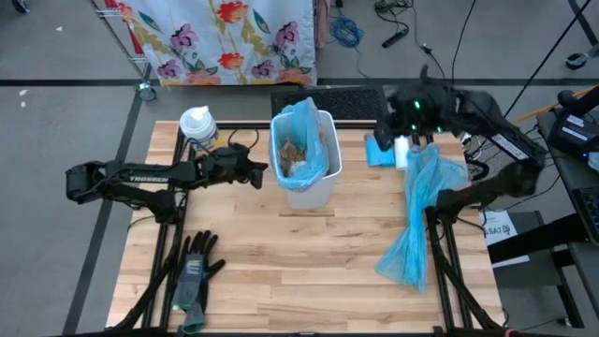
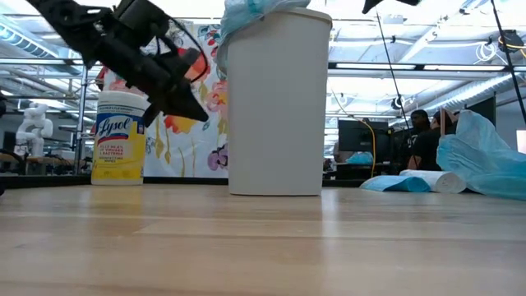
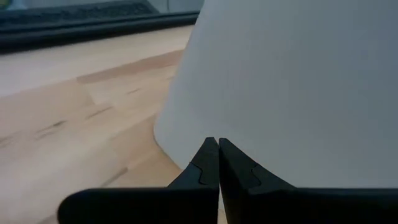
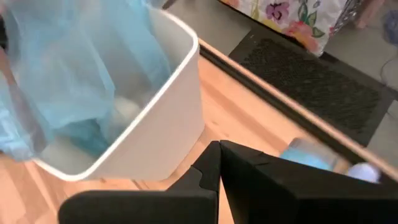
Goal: Place trash/remove bag and relplace
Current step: Close the trash bag
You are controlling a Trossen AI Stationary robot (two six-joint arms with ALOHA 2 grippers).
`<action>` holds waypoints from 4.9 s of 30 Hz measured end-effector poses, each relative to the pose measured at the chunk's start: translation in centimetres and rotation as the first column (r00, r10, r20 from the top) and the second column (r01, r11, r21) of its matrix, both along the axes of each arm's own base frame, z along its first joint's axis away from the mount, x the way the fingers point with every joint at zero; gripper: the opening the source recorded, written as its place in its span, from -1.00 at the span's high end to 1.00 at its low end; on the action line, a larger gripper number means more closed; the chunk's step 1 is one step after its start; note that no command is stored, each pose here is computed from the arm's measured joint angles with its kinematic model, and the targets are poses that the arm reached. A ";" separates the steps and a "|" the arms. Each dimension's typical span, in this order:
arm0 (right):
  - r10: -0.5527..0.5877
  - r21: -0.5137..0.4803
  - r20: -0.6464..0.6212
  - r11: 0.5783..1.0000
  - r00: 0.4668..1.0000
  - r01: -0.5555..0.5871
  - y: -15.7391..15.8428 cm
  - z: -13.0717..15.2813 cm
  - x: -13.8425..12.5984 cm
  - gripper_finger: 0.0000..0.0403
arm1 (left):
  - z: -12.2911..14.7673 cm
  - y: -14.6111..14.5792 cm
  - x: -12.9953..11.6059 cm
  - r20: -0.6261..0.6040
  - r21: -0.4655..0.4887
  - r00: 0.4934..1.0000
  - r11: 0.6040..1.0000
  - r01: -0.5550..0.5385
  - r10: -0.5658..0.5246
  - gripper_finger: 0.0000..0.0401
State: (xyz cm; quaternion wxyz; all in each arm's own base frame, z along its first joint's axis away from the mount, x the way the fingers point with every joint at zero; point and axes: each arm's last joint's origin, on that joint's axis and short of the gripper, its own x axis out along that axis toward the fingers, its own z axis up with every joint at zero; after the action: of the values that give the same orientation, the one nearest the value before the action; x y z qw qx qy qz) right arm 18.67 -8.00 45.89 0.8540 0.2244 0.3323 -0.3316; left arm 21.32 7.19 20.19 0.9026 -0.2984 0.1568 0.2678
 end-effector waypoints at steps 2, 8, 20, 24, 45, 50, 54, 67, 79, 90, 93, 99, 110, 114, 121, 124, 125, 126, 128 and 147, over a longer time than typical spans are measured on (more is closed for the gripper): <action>-0.009 0.019 0.046 1.000 0.999 0.008 0.9 -1.8 -0.4 1.00 | -0.5 0.0 -0.4 0.014 -0.004 1.000 1.000 0.027 -0.027 1.00; -0.008 0.094 0.209 0.996 0.978 -0.012 3.1 -8.9 -0.1 1.00 | 0.3 -0.1 -0.1 0.113 0.121 0.977 0.978 0.169 -0.182 1.00; -0.046 0.225 0.379 0.973 0.924 -0.044 5.5 -18.5 2.1 1.00 | 1.4 2.2 -0.7 0.183 0.241 0.965 0.960 0.144 -0.190 1.00; -0.087 0.232 0.359 0.973 0.929 0.001 5.9 -20.1 2.4 1.00 | 1.7 2.7 -0.9 0.188 0.284 0.964 0.950 0.131 -0.189 1.00; -0.077 0.219 0.407 0.976 0.910 -0.015 6.2 -19.7 2.8 1.00 | 3.6 2.8 -0.6 0.255 0.422 0.928 0.895 0.145 -0.271 1.00; -0.077 0.219 0.407 0.976 0.910 -0.015 6.2 -19.7 2.8 1.00 | 4.4 2.9 -0.4 0.276 0.438 0.921 0.889 0.134 -0.275 1.00; -0.077 0.219 0.407 0.976 0.910 -0.015 6.2 -19.7 2.8 1.00 | 5.4 3.0 -0.1 0.317 0.426 0.909 0.897 0.120 -0.272 1.00; -0.063 0.204 0.402 0.979 0.914 -0.023 6.2 -19.7 2.8 1.00 | 6.7 3.0 -0.1 0.353 0.434 0.894 0.895 0.105 -0.277 1.00; -0.043 0.184 0.395 0.982 0.917 -0.034 6.1 -19.7 2.8 1.00 | 8.0 2.9 -0.4 0.422 0.484 0.861 0.874 0.051 -0.284 1.00; -0.038 0.176 0.442 0.983 0.896 -0.045 6.1 -19.3 3.1 1.00 | 12.6 3.1 0.0 0.499 0.540 0.809 0.842 -0.009 -0.311 1.00; -0.036 0.172 0.456 0.984 0.889 -0.049 6.1 -19.1 3.1 1.00 | 13.9 3.1 0.0 0.514 0.544 0.798 0.839 -0.019 -0.315 1.00; -0.027 0.166 0.471 0.984 0.882 -0.059 6.1 -18.8 3.2 1.00 | 16.6 3.2 0.2 0.508 0.538 0.803 0.843 -0.013 -0.312 1.00; 0.048 0.077 0.396 0.993 0.917 -0.086 5.8 -14.1 2.5 1.00 | 18.6 2.2 0.8 0.421 0.460 0.852 0.883 0.097 -0.312 1.00; 0.129 0.027 0.386 0.988 0.914 -0.151 6.0 -12.3 2.3 1.00 | 17.0 1.6 1.2 0.328 0.348 0.894 0.919 0.185 -0.305 1.00; 0.234 -0.005 0.407 0.967 0.883 -0.254 5.9 -10.8 2.3 1.00 | 16.0 0.0 1.8 0.279 0.252 0.902 0.932 0.262 -0.329 1.00; 0.284 -0.025 0.420 0.953 0.862 -0.302 5.8 -10.7 2.6 1.00 | 16.0 -0.5 1.9 0.276 0.255 0.916 0.941 0.223 -0.292 1.00; 0.296 -0.038 0.429 0.950 0.853 -0.310 5.8 -10.6 2.7 1.00 | 16.0 -0.6 2.0 0.275 0.257 0.919 0.943 0.213 -0.282 1.00; 0.301 -0.052 0.443 0.949 0.844 -0.311 5.7 -10.4 2.9 1.00 | 16.0 -0.7 2.0 0.275 0.258 0.921 0.944 0.206 -0.276 1.00; 0.302 -0.075 0.483 0.949 0.822 -0.305 5.6 -10.1 3.3 1.00 | 16.0 -1.0 2.1 0.277 0.261 0.924 0.946 0.192 -0.264 1.00; 0.442 -0.204 0.525 0.895 0.728 -0.396 3.8 -8.1 11.5 1.00 | 16.0 -1.8 2.3 0.304 0.211 0.939 0.973 0.099 -0.161 1.00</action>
State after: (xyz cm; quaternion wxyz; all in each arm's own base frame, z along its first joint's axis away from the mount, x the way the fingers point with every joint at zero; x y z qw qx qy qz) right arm 30.12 -4.20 37.79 0.9736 0.1969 0.0970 -0.0629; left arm 23.61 5.43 36.21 0.9563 -0.2382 0.0017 0.1694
